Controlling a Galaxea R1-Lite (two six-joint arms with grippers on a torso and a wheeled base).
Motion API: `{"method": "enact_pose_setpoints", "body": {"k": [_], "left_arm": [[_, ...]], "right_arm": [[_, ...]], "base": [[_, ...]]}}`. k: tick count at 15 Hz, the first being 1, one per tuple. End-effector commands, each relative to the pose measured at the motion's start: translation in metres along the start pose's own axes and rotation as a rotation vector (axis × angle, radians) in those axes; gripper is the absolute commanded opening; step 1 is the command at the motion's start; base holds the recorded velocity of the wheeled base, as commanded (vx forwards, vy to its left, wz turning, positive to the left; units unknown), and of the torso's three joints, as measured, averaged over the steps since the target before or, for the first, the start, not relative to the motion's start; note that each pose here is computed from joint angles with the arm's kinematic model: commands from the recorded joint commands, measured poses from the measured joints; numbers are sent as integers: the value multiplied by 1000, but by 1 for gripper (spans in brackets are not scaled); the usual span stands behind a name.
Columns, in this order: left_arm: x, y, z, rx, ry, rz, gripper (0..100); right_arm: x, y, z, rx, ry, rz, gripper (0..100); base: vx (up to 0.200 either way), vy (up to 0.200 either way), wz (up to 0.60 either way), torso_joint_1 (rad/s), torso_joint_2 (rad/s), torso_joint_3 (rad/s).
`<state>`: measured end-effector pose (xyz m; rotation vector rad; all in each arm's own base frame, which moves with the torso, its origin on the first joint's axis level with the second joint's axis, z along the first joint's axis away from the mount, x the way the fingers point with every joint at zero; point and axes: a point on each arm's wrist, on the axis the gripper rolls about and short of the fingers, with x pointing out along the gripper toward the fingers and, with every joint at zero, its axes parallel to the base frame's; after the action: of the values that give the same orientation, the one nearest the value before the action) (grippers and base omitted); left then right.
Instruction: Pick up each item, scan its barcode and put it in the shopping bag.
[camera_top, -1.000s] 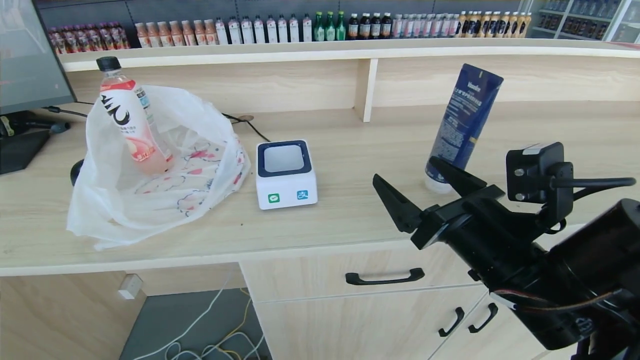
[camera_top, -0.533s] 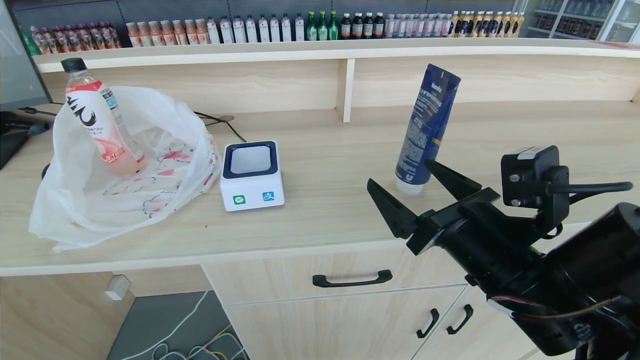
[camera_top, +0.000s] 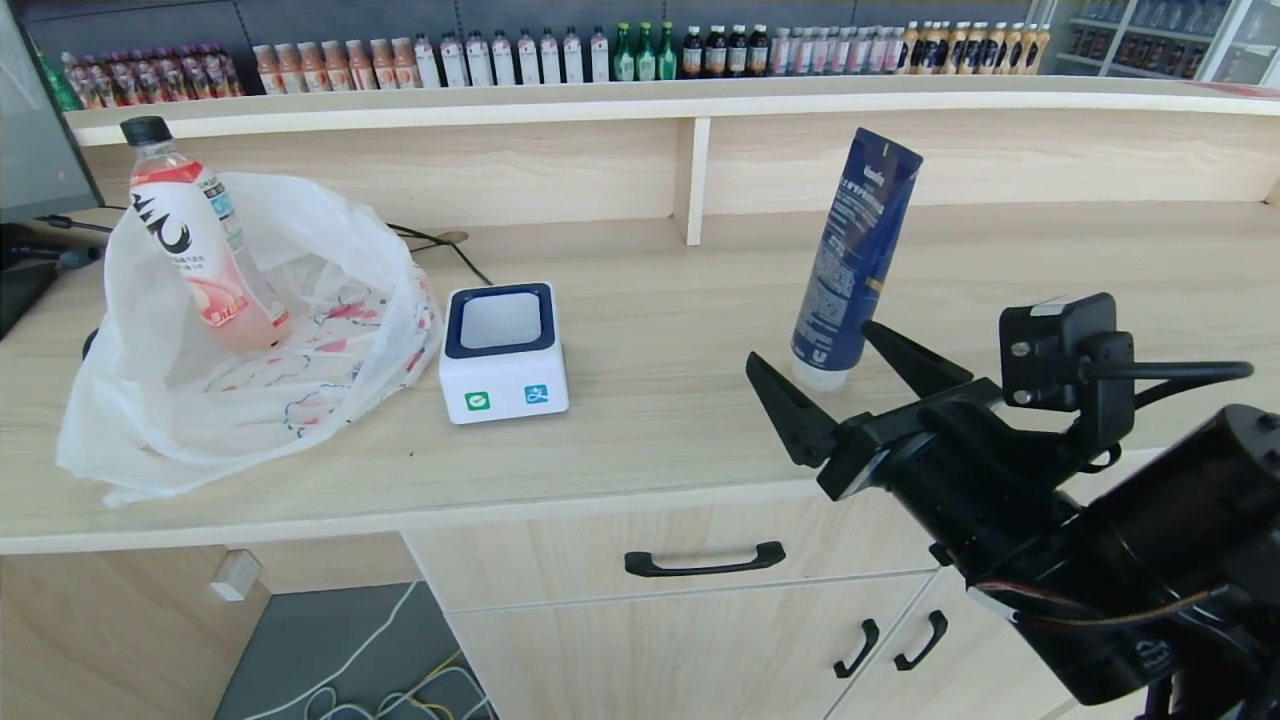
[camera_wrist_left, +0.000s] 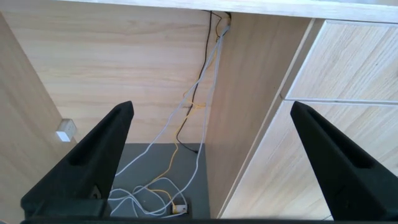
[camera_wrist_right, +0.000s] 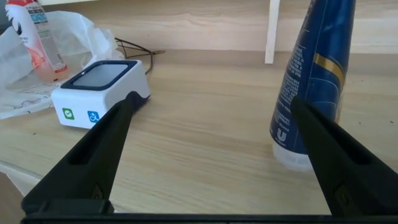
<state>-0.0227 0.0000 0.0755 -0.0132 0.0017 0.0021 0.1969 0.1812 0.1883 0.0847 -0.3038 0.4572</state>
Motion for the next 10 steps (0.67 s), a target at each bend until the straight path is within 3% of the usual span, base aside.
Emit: {"method": "enact_pose_setpoints", "body": {"k": [1,3,7,10], "left_arm": [[0,0,0,-1,0,1,100],[0,0,0,-1,0,1,100],[0,0,0,-1,0,1,100],[0,0,0,-1,0,1,100]], "right_arm": [[-1,-1,-2,-1,9,-7,100],[-7,-3,-3,-8,23,-12,100],[-19,-32,9,-35,0,-93,100],[0,-32,22,-36,-23,-63,100]], "base": [[0,0,0,0,0,0],[0,0,0,0,0,0],[0,0,0,0,0,0],[0,0,0,0,0,0]]}}
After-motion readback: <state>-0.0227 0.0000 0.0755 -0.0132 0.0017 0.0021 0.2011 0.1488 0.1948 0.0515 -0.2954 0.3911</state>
